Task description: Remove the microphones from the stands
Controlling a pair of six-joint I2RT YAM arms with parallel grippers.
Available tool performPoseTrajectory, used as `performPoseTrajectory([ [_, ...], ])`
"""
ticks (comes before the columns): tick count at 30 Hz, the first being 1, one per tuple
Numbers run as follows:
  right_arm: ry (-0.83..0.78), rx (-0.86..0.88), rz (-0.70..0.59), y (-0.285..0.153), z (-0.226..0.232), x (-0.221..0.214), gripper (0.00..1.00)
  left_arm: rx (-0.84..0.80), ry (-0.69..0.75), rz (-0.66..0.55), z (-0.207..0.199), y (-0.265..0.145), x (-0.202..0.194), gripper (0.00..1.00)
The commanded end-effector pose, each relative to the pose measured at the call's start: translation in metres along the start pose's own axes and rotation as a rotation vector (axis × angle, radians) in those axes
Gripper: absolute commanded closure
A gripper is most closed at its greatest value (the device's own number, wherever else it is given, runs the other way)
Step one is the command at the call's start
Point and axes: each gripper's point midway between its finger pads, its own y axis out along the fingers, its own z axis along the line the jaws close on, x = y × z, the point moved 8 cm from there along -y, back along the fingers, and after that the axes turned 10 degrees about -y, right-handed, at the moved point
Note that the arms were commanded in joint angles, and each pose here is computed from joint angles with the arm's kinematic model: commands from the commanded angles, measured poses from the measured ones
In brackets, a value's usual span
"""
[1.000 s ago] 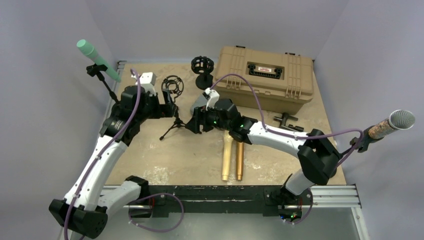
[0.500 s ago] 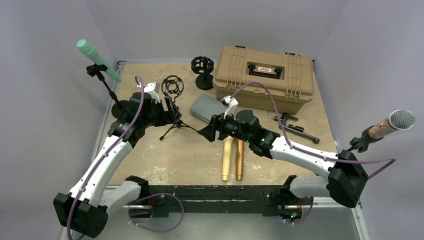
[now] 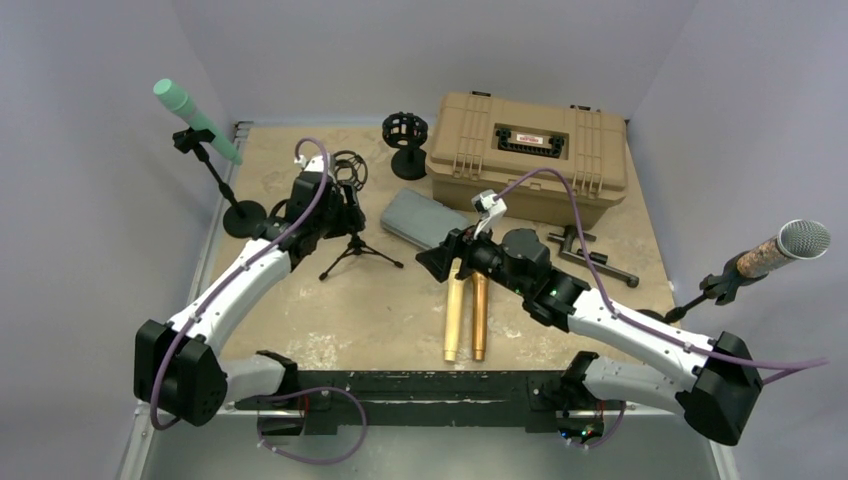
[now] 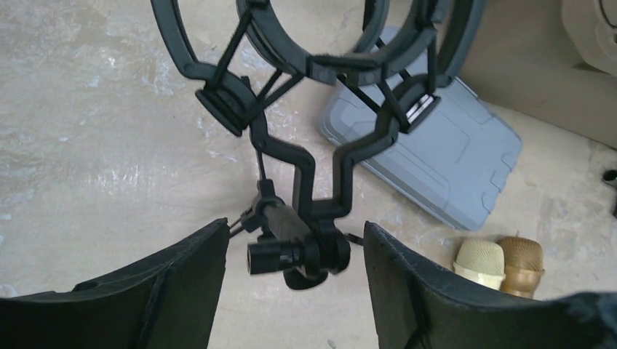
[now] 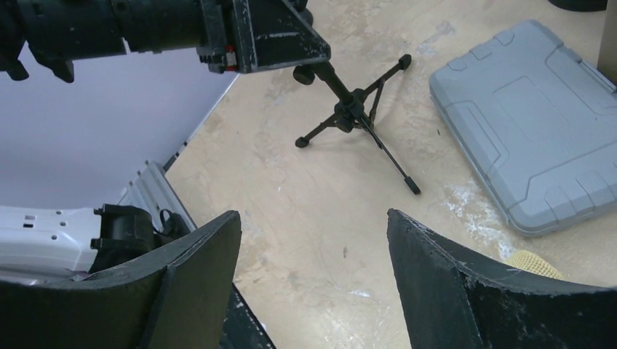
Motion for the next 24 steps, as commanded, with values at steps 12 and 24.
performPoseTrajectory([
  [12, -0.051, -0.046, -0.04, -0.007, -0.014, -0.003, 0.26, 0.129, -0.015, -0.256, 0.008, 0.03, 0.025, 0.73],
  [24, -0.073, -0.075, -0.057, 0.001, -0.023, 0.001, 0.26, 0.239, 0.033, -0.41, -0.001, 0.054, 0.093, 1.0],
])
